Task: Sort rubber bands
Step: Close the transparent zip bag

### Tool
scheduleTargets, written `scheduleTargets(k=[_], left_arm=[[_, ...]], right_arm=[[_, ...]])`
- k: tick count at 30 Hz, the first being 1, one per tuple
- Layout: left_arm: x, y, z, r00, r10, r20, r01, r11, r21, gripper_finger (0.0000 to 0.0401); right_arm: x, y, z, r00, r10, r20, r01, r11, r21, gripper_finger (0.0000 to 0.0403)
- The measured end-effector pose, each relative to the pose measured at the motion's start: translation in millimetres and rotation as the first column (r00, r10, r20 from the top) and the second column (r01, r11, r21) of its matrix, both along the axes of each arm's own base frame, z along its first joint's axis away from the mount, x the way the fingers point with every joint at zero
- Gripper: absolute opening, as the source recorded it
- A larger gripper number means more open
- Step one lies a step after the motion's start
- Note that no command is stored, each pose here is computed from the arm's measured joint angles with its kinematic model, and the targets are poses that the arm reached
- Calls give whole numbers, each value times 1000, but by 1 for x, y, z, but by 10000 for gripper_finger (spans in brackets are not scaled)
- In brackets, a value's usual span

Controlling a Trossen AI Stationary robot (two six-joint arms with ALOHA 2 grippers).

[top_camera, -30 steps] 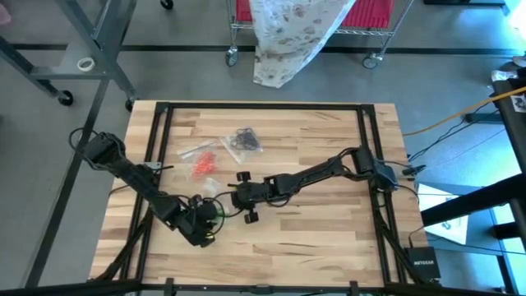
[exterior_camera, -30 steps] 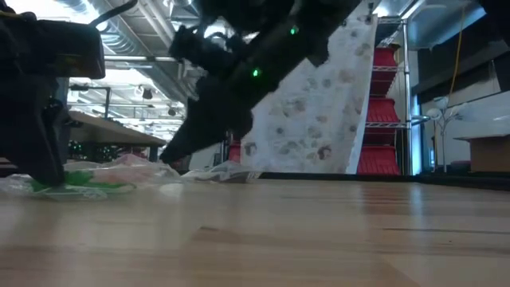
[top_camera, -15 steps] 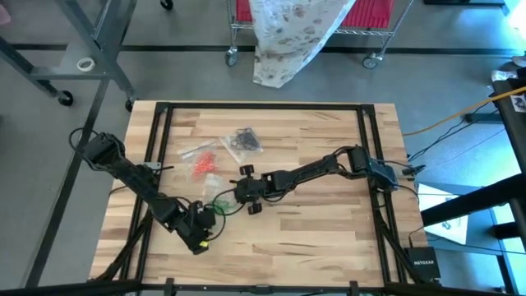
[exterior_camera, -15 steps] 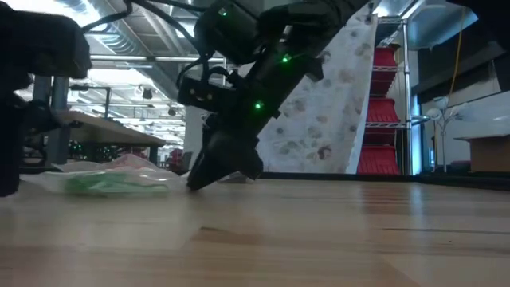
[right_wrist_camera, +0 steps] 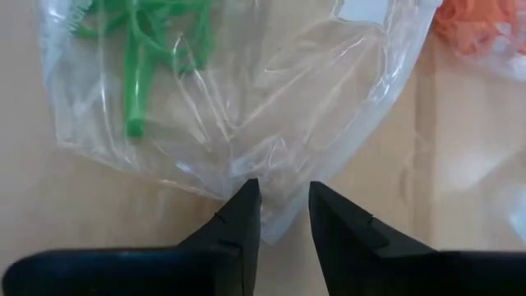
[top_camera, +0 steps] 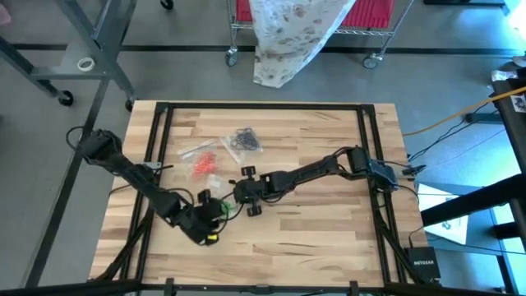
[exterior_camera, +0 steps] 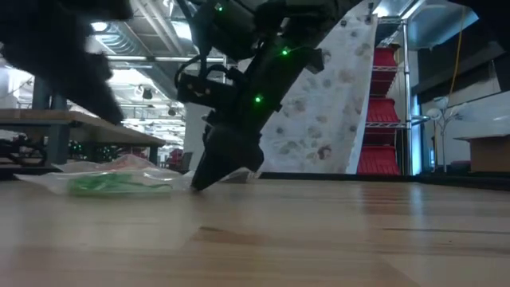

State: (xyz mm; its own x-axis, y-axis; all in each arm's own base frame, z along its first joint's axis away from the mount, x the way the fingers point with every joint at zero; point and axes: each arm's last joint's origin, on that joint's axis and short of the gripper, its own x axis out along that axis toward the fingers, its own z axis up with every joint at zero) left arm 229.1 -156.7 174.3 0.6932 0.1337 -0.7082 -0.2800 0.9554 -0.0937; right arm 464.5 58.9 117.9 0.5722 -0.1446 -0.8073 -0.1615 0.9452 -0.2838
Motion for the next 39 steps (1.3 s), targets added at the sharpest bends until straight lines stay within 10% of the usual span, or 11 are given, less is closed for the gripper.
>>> scheduleTargets(k=[12,28,39], left_arm=[[27,17,-52,974,-122,-189,117,992,-38,98],[25,14,-52,969,-125,-215,115,992,-61,98],[12,7,18,979,-111,-171,89,987,-131,98]], right_arm=[[0,-1,1,1000,-17,0,17,1000,17,98],[-14,-5,-2,983,25,-184,-51,989,-137,98],[-18,-4,46,991,-126,-34,129,987,92,98]])
